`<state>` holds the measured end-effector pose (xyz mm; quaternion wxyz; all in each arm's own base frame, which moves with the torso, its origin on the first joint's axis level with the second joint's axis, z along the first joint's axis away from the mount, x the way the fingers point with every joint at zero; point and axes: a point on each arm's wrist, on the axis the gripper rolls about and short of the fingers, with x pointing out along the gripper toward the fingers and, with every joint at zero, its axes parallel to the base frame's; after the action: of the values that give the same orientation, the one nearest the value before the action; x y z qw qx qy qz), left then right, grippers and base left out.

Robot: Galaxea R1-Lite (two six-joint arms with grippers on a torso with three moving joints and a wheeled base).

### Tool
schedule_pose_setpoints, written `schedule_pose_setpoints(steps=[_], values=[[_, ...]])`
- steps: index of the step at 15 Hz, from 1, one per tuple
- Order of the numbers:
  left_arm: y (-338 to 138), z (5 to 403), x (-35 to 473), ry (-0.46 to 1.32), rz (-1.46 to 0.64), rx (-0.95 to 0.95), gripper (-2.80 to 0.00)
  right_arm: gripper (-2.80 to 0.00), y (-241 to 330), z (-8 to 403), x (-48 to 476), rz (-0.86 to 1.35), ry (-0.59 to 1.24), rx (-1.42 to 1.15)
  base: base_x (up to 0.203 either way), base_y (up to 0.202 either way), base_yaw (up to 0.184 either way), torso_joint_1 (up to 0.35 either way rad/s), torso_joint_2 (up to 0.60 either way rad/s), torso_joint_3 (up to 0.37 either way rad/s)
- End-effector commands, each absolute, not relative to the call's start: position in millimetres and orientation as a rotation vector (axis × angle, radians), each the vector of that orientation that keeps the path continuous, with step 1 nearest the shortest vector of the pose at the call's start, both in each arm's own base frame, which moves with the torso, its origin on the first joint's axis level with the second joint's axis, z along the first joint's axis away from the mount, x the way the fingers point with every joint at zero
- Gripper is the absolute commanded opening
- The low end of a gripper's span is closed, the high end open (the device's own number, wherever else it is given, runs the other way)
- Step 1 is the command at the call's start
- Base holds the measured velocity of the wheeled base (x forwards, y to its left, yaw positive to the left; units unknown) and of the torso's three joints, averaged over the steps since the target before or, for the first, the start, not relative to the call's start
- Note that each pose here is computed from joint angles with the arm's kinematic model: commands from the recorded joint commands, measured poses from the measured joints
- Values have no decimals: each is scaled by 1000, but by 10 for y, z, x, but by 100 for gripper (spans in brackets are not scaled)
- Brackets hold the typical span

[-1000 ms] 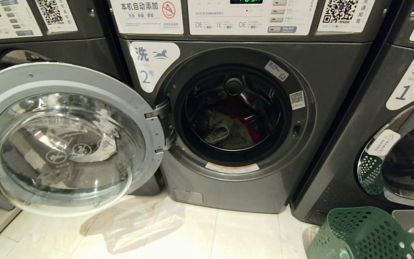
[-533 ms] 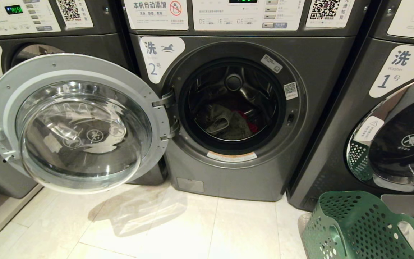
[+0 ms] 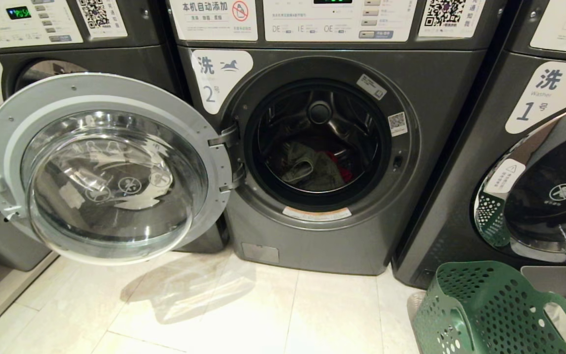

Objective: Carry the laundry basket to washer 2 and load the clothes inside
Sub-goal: Close the washing machine door with the left hand

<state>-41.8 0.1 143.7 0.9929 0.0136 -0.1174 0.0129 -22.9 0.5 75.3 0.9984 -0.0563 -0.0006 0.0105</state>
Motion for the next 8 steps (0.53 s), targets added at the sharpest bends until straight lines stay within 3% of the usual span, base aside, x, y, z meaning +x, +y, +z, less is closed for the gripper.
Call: schedule_pose_setpoints(steps=[1,5,8], values=[[3,2125,-342,-225,40,39,-280,-280,5,753,-228,22,0,-115,0,0,0,0,0,0],[38,3205,653,-76,141,32,-280,-280,5,759,-229,23,-4,-100,0,0,0,0,0,0],[214,3520,1645,12,278,14,-280,-280,5,761,-229,21,-4,-95,0,0,0,0,0,0]])
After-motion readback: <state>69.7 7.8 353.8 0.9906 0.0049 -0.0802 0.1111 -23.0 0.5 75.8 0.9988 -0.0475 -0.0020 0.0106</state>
